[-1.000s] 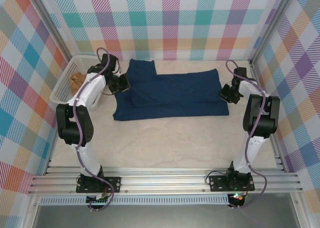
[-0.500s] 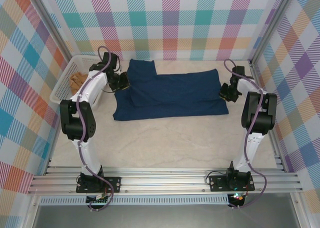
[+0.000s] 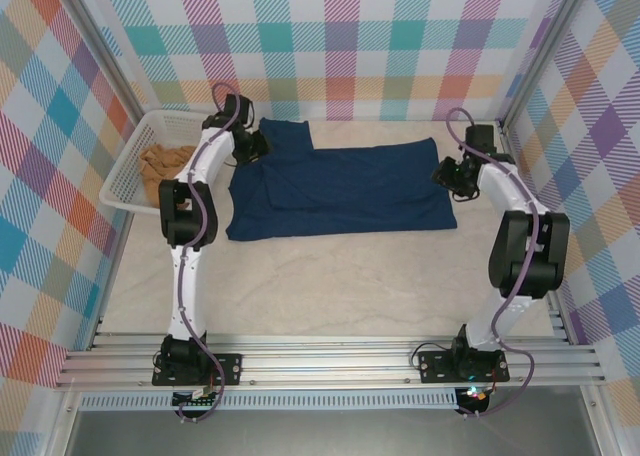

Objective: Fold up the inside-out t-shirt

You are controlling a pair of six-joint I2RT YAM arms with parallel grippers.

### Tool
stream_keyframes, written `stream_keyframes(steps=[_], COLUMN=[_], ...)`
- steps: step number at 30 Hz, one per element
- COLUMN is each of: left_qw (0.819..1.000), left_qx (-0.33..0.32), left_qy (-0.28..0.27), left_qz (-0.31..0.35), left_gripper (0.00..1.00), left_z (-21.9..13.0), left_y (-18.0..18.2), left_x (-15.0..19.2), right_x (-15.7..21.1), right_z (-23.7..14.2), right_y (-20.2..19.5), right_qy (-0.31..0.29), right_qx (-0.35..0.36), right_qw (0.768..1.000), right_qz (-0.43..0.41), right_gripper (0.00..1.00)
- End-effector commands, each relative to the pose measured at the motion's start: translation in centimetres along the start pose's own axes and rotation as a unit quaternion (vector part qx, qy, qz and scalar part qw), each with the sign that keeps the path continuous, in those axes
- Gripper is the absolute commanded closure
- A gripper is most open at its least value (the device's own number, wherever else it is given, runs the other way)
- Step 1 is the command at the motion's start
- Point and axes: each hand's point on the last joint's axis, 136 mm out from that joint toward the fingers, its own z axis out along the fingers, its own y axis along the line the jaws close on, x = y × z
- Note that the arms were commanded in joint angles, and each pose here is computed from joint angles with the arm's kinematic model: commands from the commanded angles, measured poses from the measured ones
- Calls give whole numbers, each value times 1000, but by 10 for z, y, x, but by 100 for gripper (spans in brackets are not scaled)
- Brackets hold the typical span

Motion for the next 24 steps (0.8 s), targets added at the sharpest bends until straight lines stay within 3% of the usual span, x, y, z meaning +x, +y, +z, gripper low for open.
stream_keyframes(steps=[1, 4, 7, 14, 18, 24], left_qw=[1000, 999, 997, 992, 983, 977], left_qx=[11, 40, 60, -10, -59, -48], left_qy=[-19, -20, -49, -115, -165, -193], left_qz=[1, -2, -28, -48, -56, -77], left_gripper=[49, 46, 45, 41, 38, 37], left_z=[-39, -64, -99, -177, -219, -246], left_y=[-9, -17, -9, 54, 86, 95], left_x=[-16, -1, 26, 97, 99, 99], right_x=[22, 54, 98, 176, 204, 225], right_z=[-13, -21, -24, 11, 54, 100], right_y=[47, 113, 186, 300, 337, 353], right_qy=[-10, -26, -29, -25, -8, 8], right_qx=[-62, -138, -218, -316, -314, -262], right_qw=[994, 969, 921, 813, 782, 761], right_qz=[-85, -203, -323, -488, -538, -594], right_gripper=[55, 52, 51, 46, 45, 45])
